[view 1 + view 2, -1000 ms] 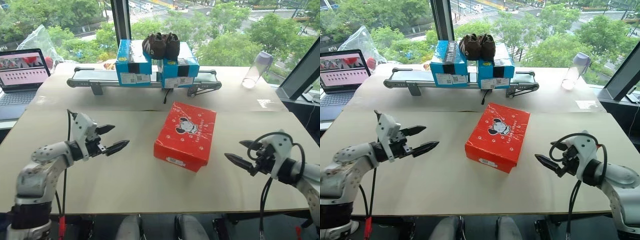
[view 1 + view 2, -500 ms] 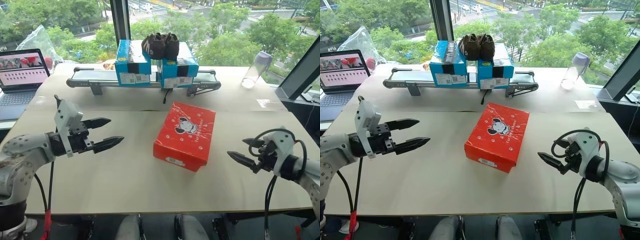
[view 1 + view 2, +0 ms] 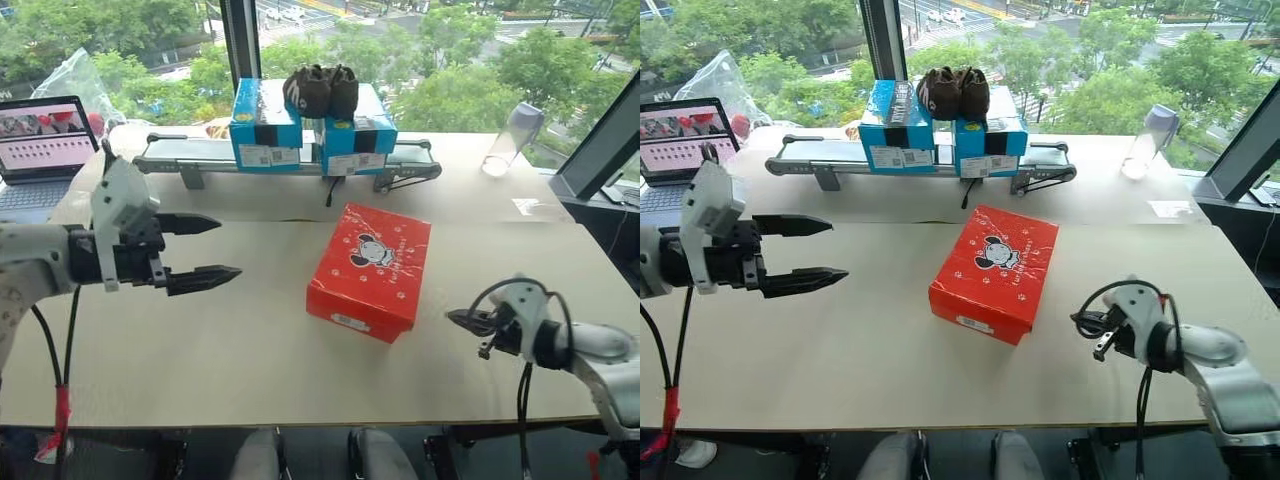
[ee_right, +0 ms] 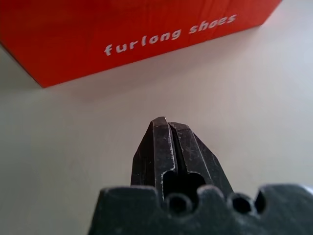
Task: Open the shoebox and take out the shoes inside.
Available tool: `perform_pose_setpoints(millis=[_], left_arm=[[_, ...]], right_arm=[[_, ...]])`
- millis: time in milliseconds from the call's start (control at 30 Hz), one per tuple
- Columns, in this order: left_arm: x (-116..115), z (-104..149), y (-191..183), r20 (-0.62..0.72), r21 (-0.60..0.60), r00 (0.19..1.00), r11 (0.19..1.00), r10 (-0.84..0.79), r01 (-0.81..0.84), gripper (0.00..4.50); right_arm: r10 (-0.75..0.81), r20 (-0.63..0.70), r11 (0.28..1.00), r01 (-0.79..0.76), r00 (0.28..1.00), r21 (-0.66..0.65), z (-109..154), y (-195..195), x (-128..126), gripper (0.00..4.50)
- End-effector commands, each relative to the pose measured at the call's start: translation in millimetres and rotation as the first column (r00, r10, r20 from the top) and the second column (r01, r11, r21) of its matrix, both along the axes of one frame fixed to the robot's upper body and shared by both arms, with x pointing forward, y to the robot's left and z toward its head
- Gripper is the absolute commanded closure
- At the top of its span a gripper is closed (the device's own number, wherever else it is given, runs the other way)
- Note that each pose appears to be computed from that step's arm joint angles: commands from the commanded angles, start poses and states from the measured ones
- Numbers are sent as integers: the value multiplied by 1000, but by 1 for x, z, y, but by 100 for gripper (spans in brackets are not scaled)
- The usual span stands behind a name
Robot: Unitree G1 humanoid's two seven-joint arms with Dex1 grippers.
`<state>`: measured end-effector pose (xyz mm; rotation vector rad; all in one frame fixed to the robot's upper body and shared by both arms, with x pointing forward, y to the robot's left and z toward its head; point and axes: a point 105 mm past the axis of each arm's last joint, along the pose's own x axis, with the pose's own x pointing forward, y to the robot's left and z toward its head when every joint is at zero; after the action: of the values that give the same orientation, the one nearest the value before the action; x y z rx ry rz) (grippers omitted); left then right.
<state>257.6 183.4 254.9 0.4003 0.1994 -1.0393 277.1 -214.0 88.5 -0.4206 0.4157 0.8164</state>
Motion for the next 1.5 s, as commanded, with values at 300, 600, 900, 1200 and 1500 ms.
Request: perform_pose_setpoints(millis=[300, 600, 900, 1200, 1500], left_arm=[[-3, -1, 5, 14, 33, 999, 999, 36, -37, 0], [-7, -8, 11, -2, 40, 998, 997, 60, -60, 0], [-22, -5, 15, 2, 60, 996, 994, 92, -91, 0], [-32, -6, 13, 6, 49, 991, 990, 132, -132, 0], [-29, -9, 6, -5, 26, 994, 994, 105, -105, 0]], right_arm=[[115, 77, 972, -128, 990, 199, 44, 47, 19, 447], [162, 177, 903, -218, 971, 369, 124, 68, 28, 447], [337, 381, 831, -462, 861, 310, 185, 154, 60, 447], [395, 433, 807, -531, 810, 259, 186, 201, 83, 447], [360, 443, 856, -479, 821, 193, 197, 163, 82, 447]])
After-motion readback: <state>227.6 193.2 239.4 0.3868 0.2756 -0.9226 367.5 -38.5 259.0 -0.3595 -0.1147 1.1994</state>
